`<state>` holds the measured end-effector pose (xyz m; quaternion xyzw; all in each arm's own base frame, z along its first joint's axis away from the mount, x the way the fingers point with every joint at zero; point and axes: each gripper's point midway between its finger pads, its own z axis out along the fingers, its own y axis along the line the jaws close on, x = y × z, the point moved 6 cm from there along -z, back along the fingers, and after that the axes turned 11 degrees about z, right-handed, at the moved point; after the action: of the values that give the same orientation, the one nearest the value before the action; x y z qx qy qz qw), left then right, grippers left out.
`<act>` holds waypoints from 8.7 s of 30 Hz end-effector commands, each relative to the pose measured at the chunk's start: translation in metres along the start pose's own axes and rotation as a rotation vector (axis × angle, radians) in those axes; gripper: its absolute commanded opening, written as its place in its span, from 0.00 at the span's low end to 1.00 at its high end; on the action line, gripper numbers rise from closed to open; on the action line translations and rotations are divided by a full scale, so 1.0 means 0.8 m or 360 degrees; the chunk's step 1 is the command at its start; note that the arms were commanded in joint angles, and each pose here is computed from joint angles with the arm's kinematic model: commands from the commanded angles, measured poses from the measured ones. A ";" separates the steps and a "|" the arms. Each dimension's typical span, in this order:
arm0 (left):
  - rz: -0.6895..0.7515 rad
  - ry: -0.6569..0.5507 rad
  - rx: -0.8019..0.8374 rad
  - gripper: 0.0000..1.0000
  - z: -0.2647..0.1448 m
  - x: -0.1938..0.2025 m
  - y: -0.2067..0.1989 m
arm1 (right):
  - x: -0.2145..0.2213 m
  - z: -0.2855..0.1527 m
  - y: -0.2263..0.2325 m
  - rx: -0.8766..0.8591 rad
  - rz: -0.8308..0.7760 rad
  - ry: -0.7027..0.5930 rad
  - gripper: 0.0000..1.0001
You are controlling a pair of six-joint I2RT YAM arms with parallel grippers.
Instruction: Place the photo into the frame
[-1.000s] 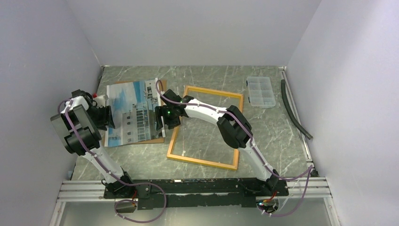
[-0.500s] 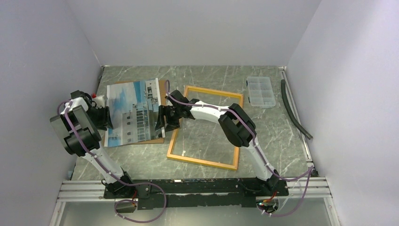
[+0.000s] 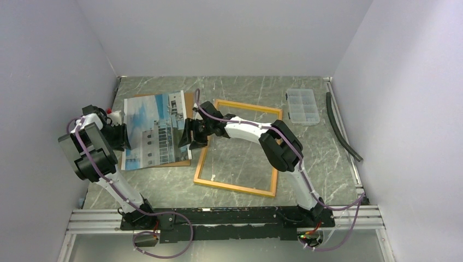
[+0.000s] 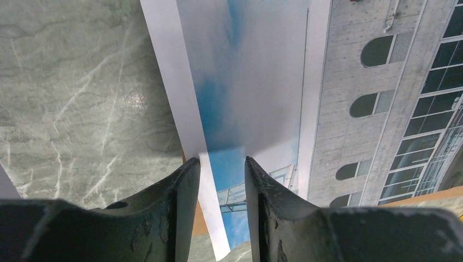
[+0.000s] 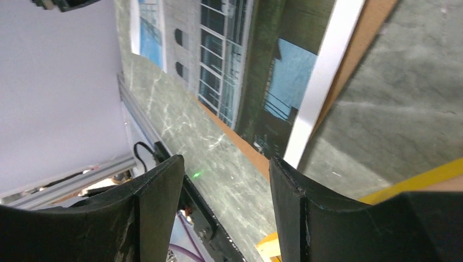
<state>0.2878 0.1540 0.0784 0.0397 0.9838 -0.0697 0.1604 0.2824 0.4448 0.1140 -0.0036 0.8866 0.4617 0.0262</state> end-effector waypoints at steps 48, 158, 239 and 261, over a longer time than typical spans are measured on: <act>0.0070 0.0037 0.0123 0.35 0.026 0.006 -0.032 | 0.007 -0.019 0.051 0.0052 -0.0106 -0.0081 0.58; 0.0275 -0.0208 0.0081 0.88 -0.057 -0.061 -0.095 | 0.066 -0.140 0.049 0.0381 0.0470 0.0004 0.00; -0.0009 -0.0021 -0.0390 0.59 0.023 -0.083 0.058 | -0.092 0.014 -0.005 0.0544 -0.0174 -0.0514 0.76; 0.0120 0.0192 -0.0142 0.36 0.086 -0.045 -0.002 | -0.095 0.078 -0.023 0.0145 0.0116 -0.0289 0.79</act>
<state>0.3576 0.1689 0.0747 0.0513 0.9851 0.0493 0.1567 0.3720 0.4613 0.0871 0.0713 0.9192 0.3643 0.1312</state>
